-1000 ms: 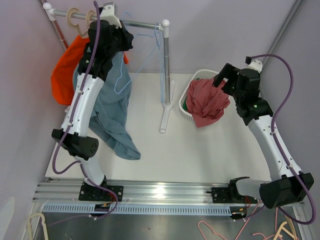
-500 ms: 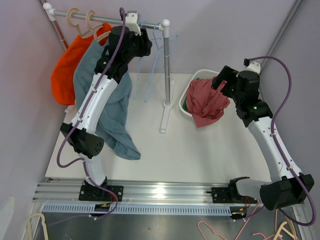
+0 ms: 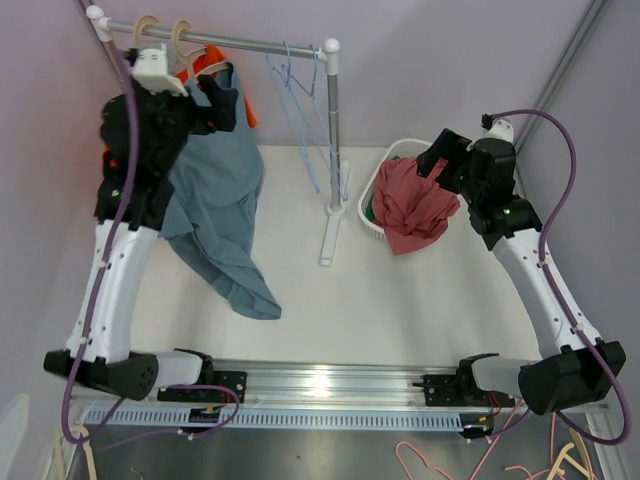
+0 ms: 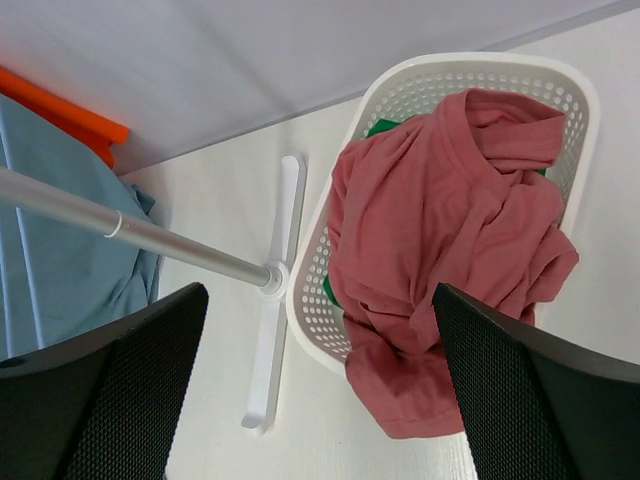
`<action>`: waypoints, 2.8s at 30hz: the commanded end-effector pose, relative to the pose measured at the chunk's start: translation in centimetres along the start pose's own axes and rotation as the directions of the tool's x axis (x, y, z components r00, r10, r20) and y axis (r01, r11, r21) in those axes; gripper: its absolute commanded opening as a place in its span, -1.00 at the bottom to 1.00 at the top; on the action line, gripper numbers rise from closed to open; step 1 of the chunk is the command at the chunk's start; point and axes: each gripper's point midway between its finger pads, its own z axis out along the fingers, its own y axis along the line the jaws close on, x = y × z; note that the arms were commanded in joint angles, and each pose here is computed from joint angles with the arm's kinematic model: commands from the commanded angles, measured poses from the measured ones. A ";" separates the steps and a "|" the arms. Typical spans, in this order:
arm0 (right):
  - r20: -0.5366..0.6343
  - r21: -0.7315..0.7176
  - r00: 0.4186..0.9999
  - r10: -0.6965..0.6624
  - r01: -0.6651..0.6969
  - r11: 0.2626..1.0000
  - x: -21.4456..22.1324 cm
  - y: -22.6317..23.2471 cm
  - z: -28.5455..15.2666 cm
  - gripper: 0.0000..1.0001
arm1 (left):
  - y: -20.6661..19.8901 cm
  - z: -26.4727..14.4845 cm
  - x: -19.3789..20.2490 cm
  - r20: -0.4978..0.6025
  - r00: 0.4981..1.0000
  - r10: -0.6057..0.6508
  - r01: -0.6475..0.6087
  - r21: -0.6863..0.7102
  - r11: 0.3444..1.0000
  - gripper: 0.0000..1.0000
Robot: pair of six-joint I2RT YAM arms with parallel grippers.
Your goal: Remove the t-shirt from the hanger
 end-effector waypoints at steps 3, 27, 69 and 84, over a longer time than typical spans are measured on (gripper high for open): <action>0.040 -0.070 0.999 0.022 -0.019 0.997 -1.7 2.3 0.0 0.99 | 2.0 -1.9 -2.5 0.071 0.997 -0.043 0.040 0.039 0.998 0.99; 0.076 -0.097 0.997 0.018 -0.010 0.995 -3.7 3.6 0.9 0.99 | 12.5 8.1 -2.2 -0.034 0.992 -0.125 0.119 -0.137 0.983 0.37; 0.182 -0.591 0.934 -0.308 0.354 0.725 1.2 17.2 -4.4 0.99 | 8.7 0.1 -8.6 0.220 0.950 -0.222 0.269 -0.213 0.939 -0.99; 0.310 -0.940 0.902 -0.301 0.337 0.043 13.4 34.1 -21.2 0.99 | 7.1 -5.4 -1.6 0.144 0.935 -0.324 0.354 -0.425 0.833 -0.99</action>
